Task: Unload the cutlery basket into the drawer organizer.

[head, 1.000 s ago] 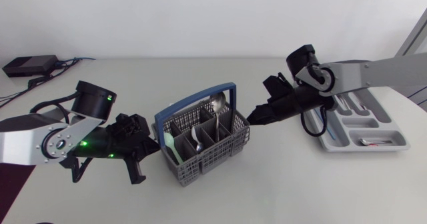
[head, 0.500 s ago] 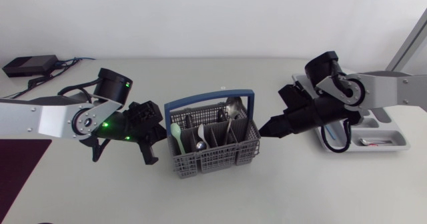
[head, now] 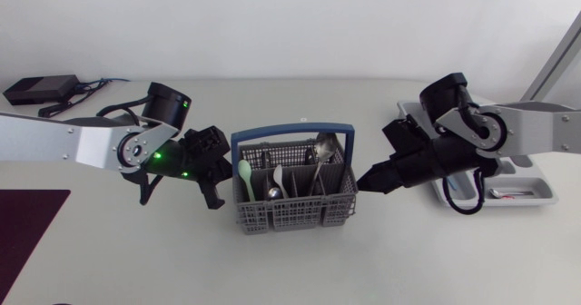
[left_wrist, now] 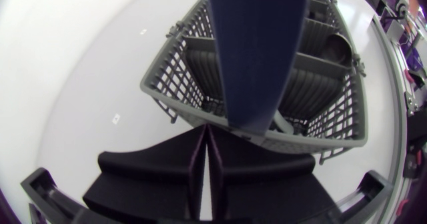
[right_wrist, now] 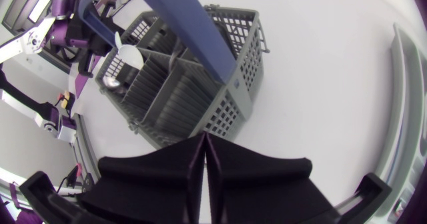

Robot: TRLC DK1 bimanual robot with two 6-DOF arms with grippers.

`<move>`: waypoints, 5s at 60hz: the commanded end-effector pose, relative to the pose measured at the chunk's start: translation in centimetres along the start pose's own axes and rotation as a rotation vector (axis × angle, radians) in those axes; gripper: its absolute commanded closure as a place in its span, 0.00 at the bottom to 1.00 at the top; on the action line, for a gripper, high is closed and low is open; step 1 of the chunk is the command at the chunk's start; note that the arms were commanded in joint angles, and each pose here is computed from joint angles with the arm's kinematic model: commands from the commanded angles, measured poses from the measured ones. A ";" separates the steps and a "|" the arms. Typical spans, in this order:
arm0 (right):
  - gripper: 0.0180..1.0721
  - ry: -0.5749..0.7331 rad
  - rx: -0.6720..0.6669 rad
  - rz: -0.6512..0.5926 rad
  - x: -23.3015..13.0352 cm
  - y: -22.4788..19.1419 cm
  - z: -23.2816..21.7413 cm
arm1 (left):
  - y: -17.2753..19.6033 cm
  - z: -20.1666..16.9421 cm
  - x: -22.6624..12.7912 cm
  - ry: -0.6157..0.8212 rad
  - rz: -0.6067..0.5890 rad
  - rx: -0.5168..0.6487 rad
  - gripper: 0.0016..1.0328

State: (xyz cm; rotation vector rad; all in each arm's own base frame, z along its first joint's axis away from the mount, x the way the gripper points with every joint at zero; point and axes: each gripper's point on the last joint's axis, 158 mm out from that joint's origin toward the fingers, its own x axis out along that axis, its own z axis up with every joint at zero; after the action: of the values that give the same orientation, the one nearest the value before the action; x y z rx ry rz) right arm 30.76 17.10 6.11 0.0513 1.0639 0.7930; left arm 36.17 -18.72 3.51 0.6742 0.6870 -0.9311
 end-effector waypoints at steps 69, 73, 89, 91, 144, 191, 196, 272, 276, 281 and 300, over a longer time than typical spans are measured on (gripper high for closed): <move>0.95 -0.013 -0.059 -0.108 0.4 -0.1 -0.2 | 4.7 -2.9 -2.8 -0.012 0.113 -0.114 0.97; 0.95 -0.022 -0.065 -0.130 -0.1 -0.4 -0.5 | 5.0 -2.9 -4.4 -0.028 0.148 -0.122 0.97; 0.94 -0.049 -0.083 -0.165 -1.2 -0.2 -0.9 | 2.9 0.2 -9.7 -0.108 0.188 -0.146 0.92; 0.94 -0.048 -0.083 -0.163 -1.2 -0.2 -1.1 | 2.4 0.7 -10.0 -0.110 0.175 -0.155 0.92; 0.62 -0.079 -0.097 -0.180 -2.8 1.1 -0.6 | -5.7 5.7 -6.8 0.066 -0.138 -0.355 0.62; 0.62 -0.073 -0.117 -0.183 -2.8 1.1 -1.4 | -7.4 5.3 -4.2 0.162 -0.205 -0.383 0.58; 0.62 -0.073 -0.117 -0.184 -2.8 1.0 -1.5 | -8.0 5.3 -4.0 0.174 -0.218 -0.376 0.59; 0.62 -0.099 -0.130 -0.201 -4.0 0.8 -2.2 | -6.7 9.7 -8.6 0.054 -0.312 -0.447 0.97; 0.62 -0.103 -0.137 -0.202 -4.2 0.8 -2.2 | -6.4 10.6 -10.0 0.018 -0.322 -0.451 0.97; 0.62 -0.108 -0.137 -0.201 -4.4 0.8 -2.1 | -6.5 11.5 -11.6 -0.015 -0.337 -0.446 0.97; 0.62 -0.112 -0.146 -0.195 -4.6 0.9 -2.7 | -6.8 12.8 -14.1 -0.066 -0.400 -0.474 0.97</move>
State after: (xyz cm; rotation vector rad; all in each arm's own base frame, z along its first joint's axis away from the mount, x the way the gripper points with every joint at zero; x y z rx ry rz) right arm 28.06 14.46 9.80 -0.1195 0.8563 0.6686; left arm 27.31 -24.82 19.50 0.0969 0.9770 -1.0870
